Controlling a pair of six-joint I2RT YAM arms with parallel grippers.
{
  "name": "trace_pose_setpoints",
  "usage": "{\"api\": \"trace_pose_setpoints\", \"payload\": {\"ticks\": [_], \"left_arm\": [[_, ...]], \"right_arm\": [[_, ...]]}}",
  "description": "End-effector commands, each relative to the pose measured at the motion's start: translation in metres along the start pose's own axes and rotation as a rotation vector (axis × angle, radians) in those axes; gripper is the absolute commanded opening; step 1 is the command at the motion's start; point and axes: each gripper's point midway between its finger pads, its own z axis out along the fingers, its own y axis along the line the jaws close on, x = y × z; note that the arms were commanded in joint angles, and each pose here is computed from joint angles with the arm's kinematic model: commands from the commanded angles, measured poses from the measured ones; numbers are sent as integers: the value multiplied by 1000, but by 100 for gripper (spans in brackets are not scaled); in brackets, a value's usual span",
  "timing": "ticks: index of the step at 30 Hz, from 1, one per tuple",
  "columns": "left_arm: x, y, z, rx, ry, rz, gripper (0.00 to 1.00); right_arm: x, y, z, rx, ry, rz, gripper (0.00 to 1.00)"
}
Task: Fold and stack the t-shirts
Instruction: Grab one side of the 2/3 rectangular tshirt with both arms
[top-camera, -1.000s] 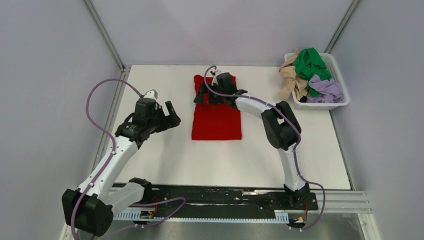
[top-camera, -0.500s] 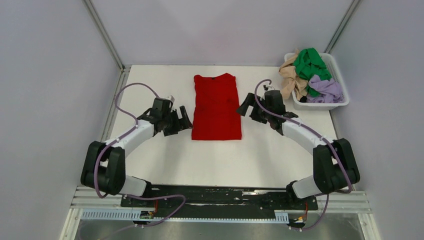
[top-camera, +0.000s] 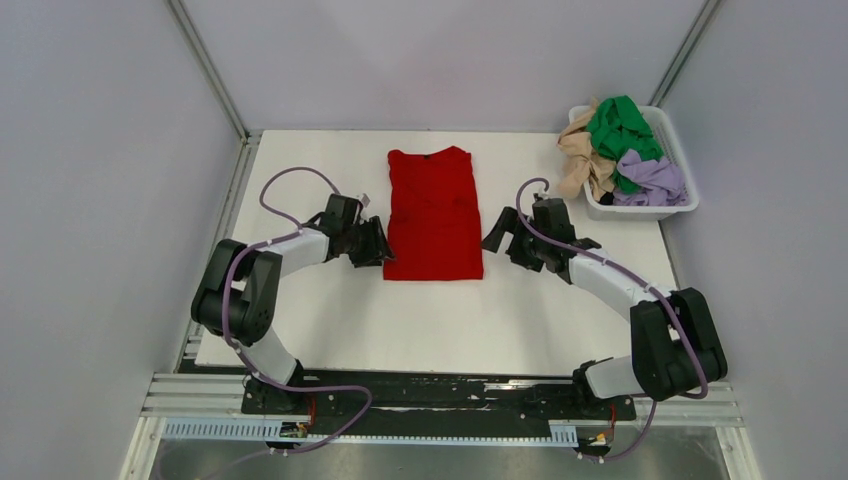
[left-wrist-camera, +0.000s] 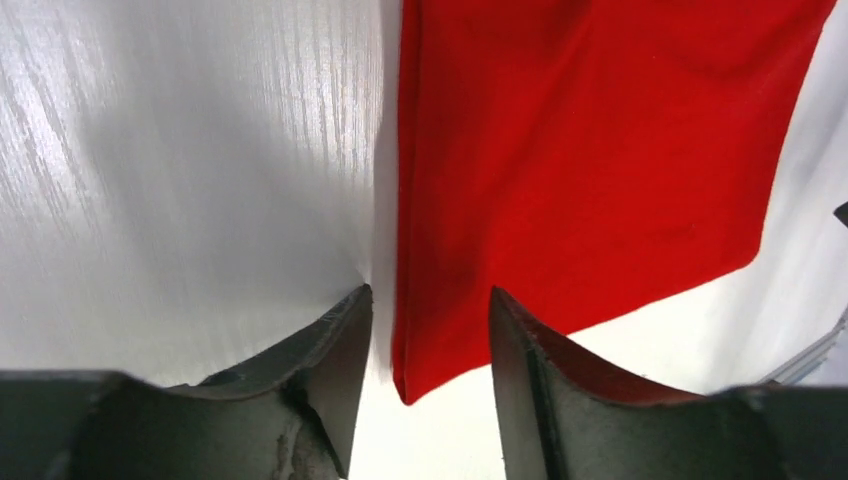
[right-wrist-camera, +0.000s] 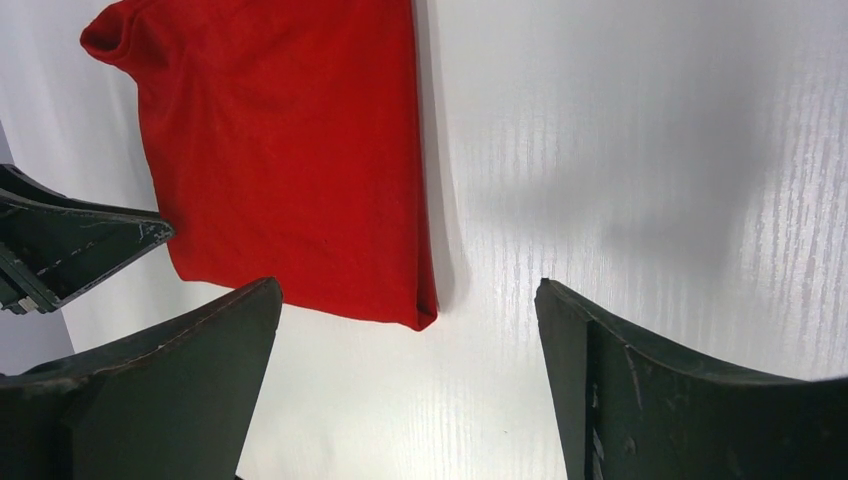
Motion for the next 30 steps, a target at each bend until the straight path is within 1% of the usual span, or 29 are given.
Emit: {"api": "trace_pose_setpoints", "payload": {"ticks": [1, 5, 6, 15, 23, 26, 30], "left_arm": [[31, 17, 10, -69, 102, 6, 54], [42, 28, 2, -137, 115, 19, 53], [44, 30, 1, -148, 115, 21, 51], [70, 34, -10, -201, 180, 45, 45], [67, 39, -10, -234, 171, 51, 32], [65, 35, -5, -218, 173, 46, 28], [71, 33, -2, -216, 185, 40, 18]], "right_arm": [[-3, 7, 1, -26, -2, 14, 98], [-2, 9, 2, -34, 12, 15, 97], [-1, 10, 3, -37, 16, 14, 97], [4, 13, 7, -63, 42, 12, 95], [12, 14, 11, -62, 62, 0, 93], [16, 16, 14, -63, 77, -10, 89], [25, 19, 21, -45, 93, -38, 84]]}}
